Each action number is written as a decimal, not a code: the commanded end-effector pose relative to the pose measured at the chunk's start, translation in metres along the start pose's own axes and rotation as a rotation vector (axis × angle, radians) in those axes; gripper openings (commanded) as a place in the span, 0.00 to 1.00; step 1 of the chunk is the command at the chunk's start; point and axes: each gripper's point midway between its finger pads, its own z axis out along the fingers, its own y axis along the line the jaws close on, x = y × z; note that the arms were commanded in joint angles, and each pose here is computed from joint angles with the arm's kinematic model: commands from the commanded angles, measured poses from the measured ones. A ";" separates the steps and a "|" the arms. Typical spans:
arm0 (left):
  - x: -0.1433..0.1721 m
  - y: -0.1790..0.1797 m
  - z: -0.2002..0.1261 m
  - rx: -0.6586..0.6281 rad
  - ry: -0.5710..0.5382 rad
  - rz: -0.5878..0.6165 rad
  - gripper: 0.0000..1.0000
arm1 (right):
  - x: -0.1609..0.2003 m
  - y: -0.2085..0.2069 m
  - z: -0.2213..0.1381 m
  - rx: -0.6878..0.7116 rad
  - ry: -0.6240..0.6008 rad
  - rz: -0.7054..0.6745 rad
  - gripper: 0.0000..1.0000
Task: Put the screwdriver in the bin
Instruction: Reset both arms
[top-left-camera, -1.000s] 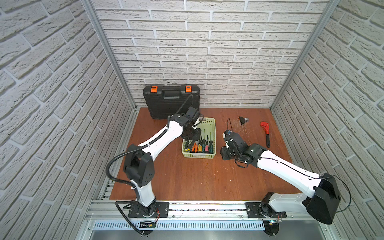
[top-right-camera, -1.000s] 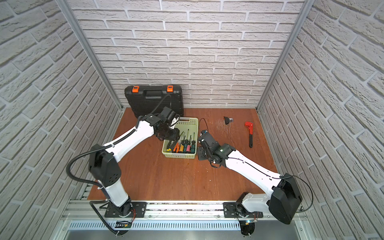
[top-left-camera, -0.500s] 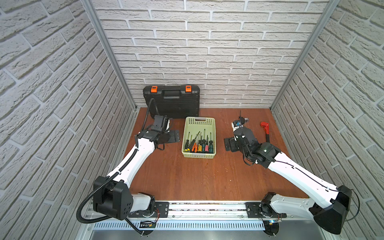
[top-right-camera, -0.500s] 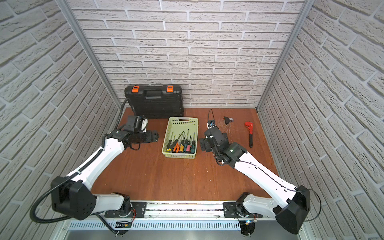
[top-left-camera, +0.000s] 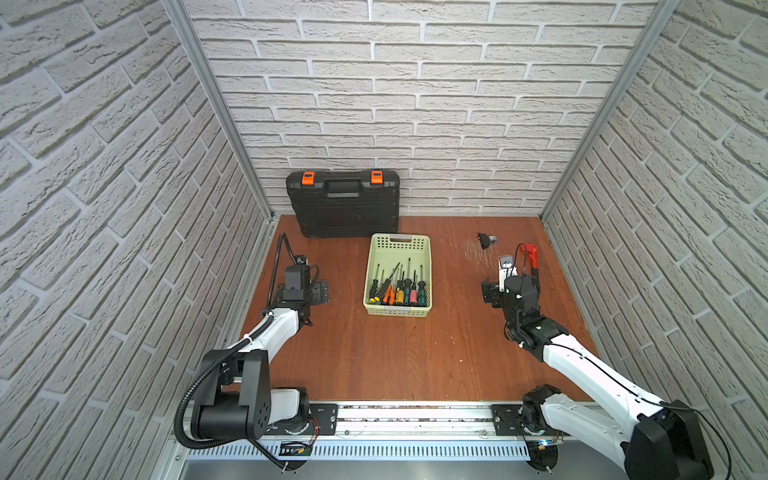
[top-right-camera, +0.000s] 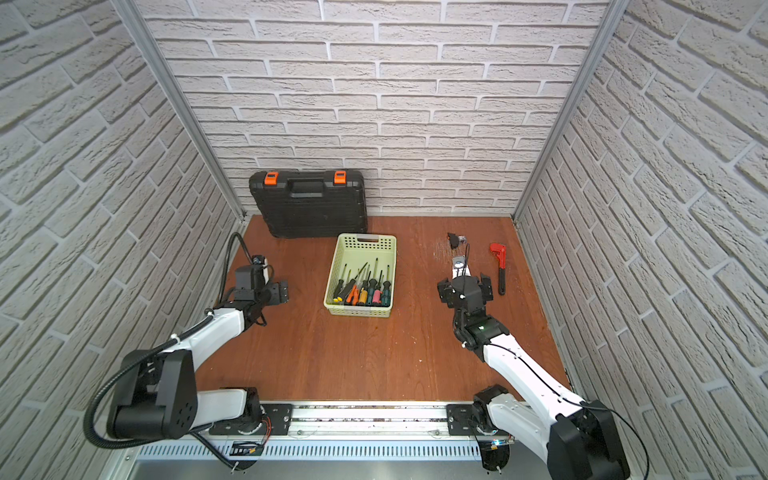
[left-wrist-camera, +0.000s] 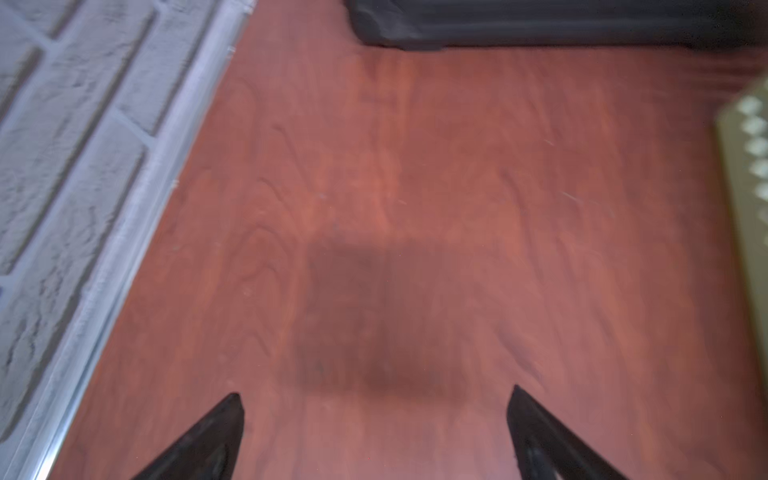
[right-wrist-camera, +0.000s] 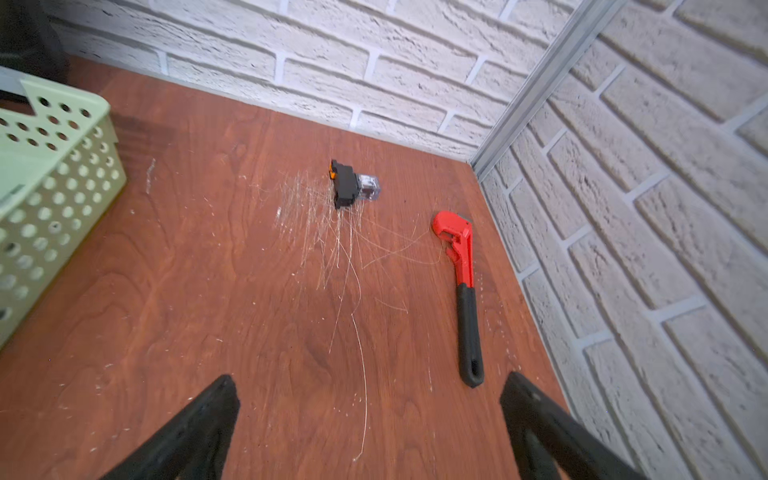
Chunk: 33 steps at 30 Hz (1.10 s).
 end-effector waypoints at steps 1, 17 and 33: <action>-0.028 0.006 0.008 0.012 -0.182 -0.015 0.98 | -0.015 0.003 0.014 -0.044 -0.130 0.106 0.99; -0.029 0.003 0.029 0.038 -0.366 -0.006 0.98 | 0.027 0.028 0.062 -0.200 -0.196 0.180 0.99; -0.029 0.003 0.029 0.037 -0.363 -0.005 0.98 | 0.028 0.028 0.070 -0.202 -0.116 0.176 0.99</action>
